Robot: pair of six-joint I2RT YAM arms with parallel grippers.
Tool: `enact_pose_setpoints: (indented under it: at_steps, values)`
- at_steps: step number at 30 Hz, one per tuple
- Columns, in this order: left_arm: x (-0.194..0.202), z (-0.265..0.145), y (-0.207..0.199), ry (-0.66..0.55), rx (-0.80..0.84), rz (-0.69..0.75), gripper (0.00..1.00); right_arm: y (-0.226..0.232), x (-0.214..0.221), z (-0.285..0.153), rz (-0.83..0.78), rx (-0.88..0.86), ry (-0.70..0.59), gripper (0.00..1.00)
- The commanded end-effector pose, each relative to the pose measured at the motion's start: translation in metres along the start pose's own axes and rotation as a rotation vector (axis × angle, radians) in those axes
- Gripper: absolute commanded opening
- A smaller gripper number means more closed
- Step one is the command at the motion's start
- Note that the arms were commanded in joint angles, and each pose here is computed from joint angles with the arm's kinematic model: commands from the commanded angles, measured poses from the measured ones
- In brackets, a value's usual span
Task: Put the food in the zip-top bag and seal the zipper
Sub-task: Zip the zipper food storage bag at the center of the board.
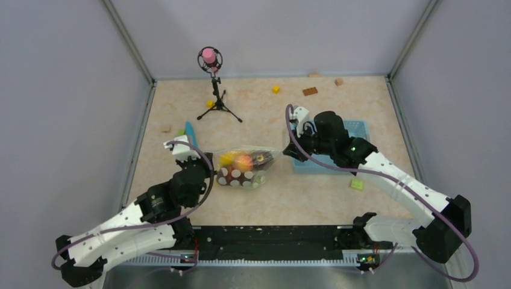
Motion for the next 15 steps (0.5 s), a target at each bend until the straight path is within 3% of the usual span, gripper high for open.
enact_pose_setpoints:
  at_steps: [1, 10, 14, 15]
  values:
    - [-0.013, 0.014, -0.002, -0.029, -0.090, -0.030, 0.00, -0.056, -0.007, -0.001, 0.212, 0.200, -0.056, 0.00]
    - [0.010, 0.101, -0.014, 0.137, -0.099, -0.022, 0.02, -0.148, -0.012, 0.033, 0.412, 0.369, -0.083, 0.00]
    - [0.009, 0.129, -0.015, 0.201, -0.161, 0.016, 0.49, -0.184, -0.019, 0.056, 0.436, 0.451, -0.068, 0.00]
    - [0.008, 0.134, -0.015, 0.215, -0.178, 0.029, 0.56, -0.191, -0.021, 0.062, 0.434, 0.466, -0.066, 0.00]
Point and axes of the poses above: each gripper's point midway between its finger pads, its own z axis out along the fingers, its own y axis along the line the jaws close on, x = y × z, the point moved 1 cm from there along -z, back along the fingers, and after that the axes turned 9 degrees about z, right-handed, at the moved point
